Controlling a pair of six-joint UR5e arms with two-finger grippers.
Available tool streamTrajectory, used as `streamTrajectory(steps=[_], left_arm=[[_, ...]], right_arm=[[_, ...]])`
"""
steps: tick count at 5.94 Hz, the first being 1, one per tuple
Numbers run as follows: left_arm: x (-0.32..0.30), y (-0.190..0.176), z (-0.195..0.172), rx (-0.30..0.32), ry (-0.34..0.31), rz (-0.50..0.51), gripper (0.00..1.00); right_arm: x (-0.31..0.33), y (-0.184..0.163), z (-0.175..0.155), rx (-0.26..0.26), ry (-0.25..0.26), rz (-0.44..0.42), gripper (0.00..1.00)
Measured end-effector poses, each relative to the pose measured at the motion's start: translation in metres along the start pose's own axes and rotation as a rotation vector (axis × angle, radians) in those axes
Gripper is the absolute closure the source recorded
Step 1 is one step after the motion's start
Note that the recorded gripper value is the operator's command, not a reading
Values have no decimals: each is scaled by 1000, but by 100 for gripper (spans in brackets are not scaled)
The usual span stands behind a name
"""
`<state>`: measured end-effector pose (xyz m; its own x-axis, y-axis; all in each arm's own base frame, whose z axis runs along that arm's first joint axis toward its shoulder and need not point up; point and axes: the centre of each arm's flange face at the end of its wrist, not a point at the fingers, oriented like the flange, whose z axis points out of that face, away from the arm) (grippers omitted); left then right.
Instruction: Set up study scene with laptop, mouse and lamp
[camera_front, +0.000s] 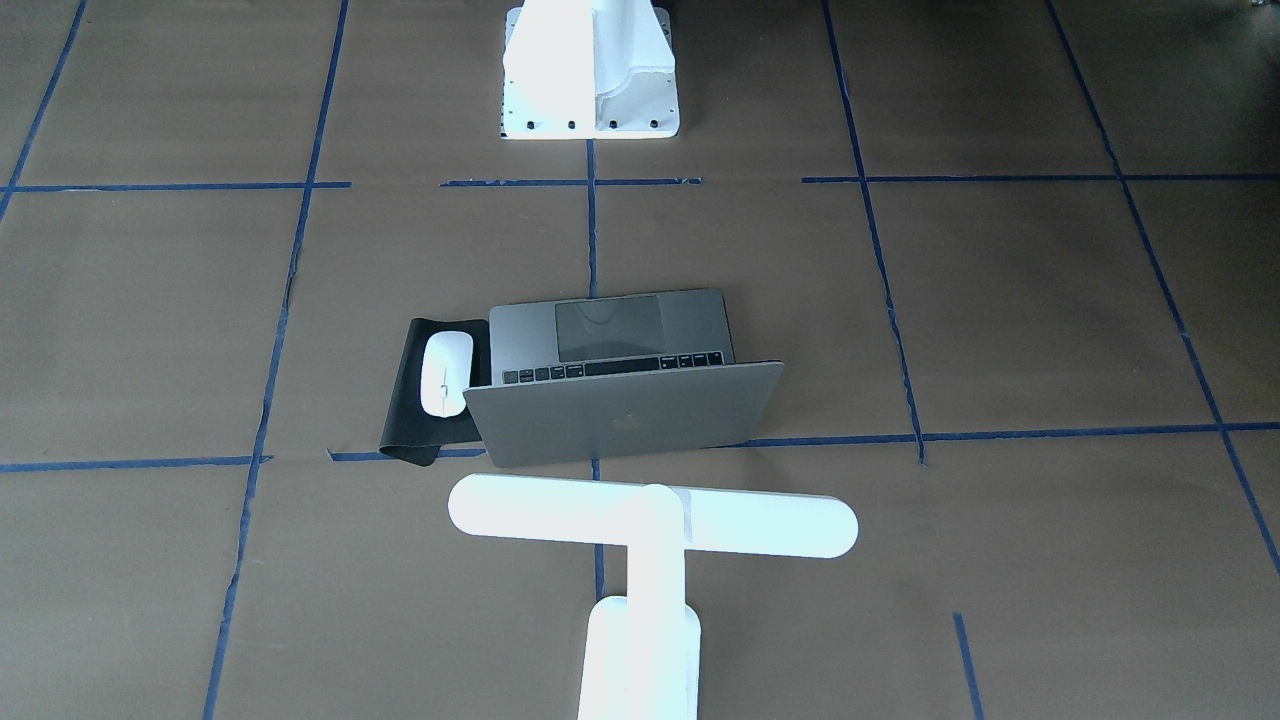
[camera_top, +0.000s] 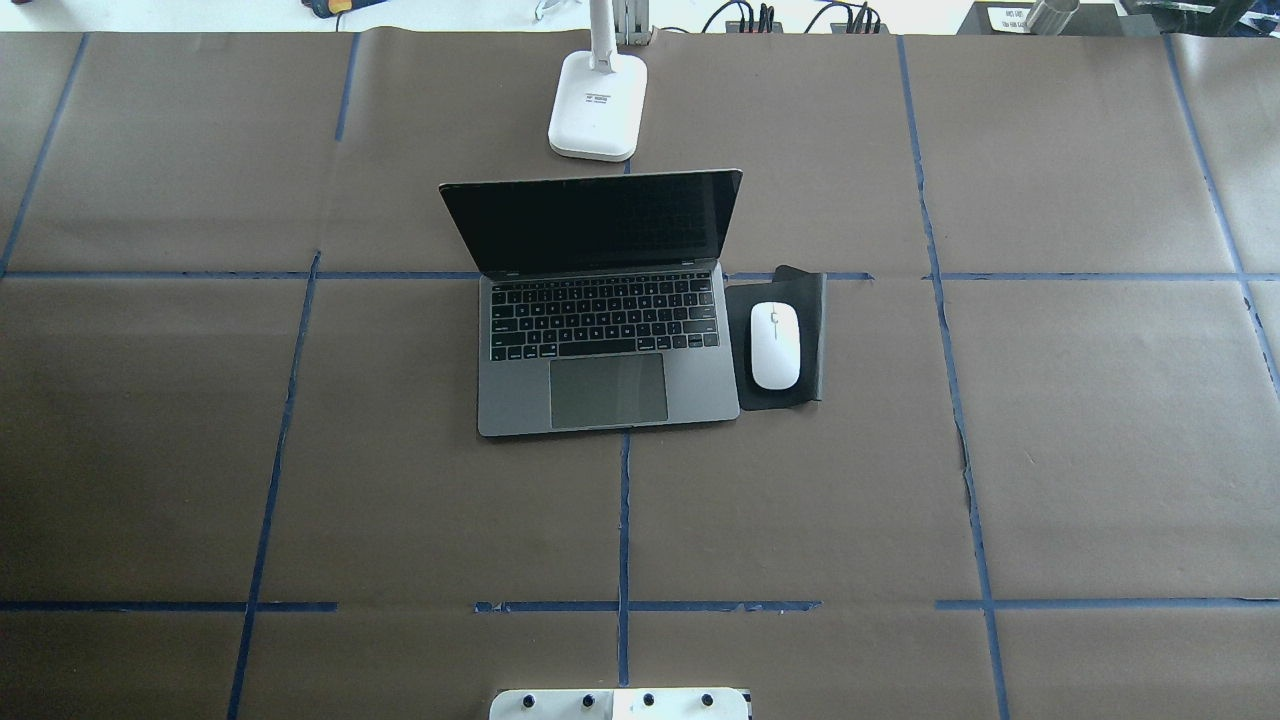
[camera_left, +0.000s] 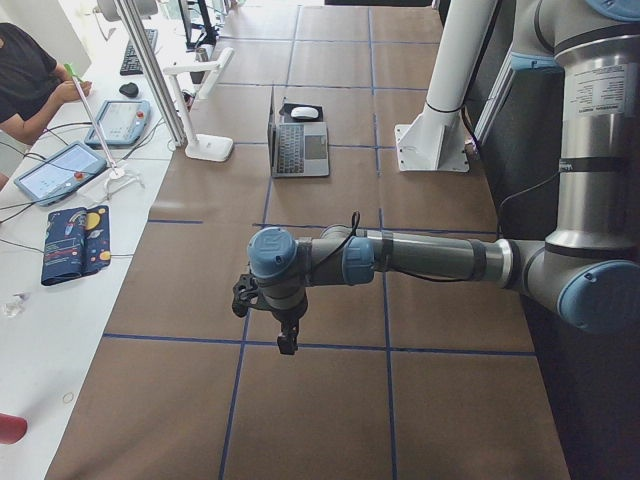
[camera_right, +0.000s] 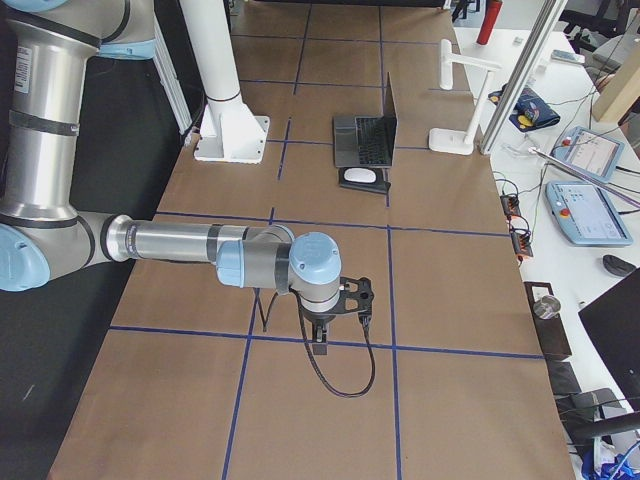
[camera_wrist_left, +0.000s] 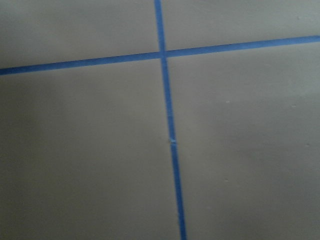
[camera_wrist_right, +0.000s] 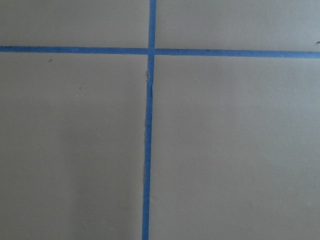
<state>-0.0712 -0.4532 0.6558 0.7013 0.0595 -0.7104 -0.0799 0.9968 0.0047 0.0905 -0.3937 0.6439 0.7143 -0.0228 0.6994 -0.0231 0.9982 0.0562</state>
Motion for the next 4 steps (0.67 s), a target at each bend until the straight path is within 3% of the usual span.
streamTrajectory(steps=[2,4], left_arm=[[-15,3,12,-3,61,-33,0],[-18,4,16,-5,73,-40,0]], right_arm=[[-1,-1,-1,6,0,-6,0],[-1,-1,-1,7,0,-6,0]])
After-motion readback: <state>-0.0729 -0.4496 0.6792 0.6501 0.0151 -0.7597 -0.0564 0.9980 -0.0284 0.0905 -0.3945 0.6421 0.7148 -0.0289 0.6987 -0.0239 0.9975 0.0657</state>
